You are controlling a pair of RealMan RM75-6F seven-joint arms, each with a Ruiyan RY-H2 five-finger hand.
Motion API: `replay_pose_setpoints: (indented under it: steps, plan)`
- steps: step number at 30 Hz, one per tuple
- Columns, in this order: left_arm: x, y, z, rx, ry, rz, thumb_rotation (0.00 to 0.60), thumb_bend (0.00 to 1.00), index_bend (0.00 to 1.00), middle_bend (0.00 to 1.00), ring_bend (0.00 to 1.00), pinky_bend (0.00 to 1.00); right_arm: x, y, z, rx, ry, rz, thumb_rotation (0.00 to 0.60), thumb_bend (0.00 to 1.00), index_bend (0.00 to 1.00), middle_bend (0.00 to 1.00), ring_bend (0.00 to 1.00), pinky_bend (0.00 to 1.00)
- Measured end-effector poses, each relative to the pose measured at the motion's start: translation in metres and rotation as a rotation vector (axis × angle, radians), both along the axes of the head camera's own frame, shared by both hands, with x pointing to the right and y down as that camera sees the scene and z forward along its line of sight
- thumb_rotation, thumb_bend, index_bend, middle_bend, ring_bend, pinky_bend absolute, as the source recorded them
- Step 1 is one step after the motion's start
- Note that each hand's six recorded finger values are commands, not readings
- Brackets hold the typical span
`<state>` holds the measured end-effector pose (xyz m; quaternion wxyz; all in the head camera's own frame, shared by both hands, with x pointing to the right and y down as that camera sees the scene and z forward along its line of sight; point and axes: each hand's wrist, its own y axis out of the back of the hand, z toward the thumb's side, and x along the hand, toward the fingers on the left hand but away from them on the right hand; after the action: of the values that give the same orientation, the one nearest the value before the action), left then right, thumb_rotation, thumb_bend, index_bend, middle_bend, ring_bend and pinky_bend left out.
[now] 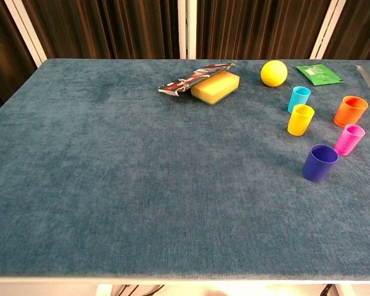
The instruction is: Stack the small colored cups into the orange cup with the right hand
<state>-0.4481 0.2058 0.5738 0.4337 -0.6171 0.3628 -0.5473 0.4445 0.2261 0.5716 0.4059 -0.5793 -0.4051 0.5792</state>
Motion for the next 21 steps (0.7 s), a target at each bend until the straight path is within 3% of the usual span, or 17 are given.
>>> replay_pose_setpoints:
  steps: [13,21]
  plan:
    - [0.004,0.003,0.0,-0.003,0.014,-0.003,0.6,0.03,0.0,0.02,0.0,0.0,-0.004,-0.003,0.0,-0.01,-0.007,-0.019,0.6,0.21,0.0,0.0,0.0,0.0]
    - [0.007,0.001,0.0,0.013,0.005,0.005,0.6,0.03,0.01,0.02,0.0,0.0,-0.028,-0.006,0.006,-0.06,0.03,-0.13,0.6,0.22,0.0,0.01,0.0,0.0]
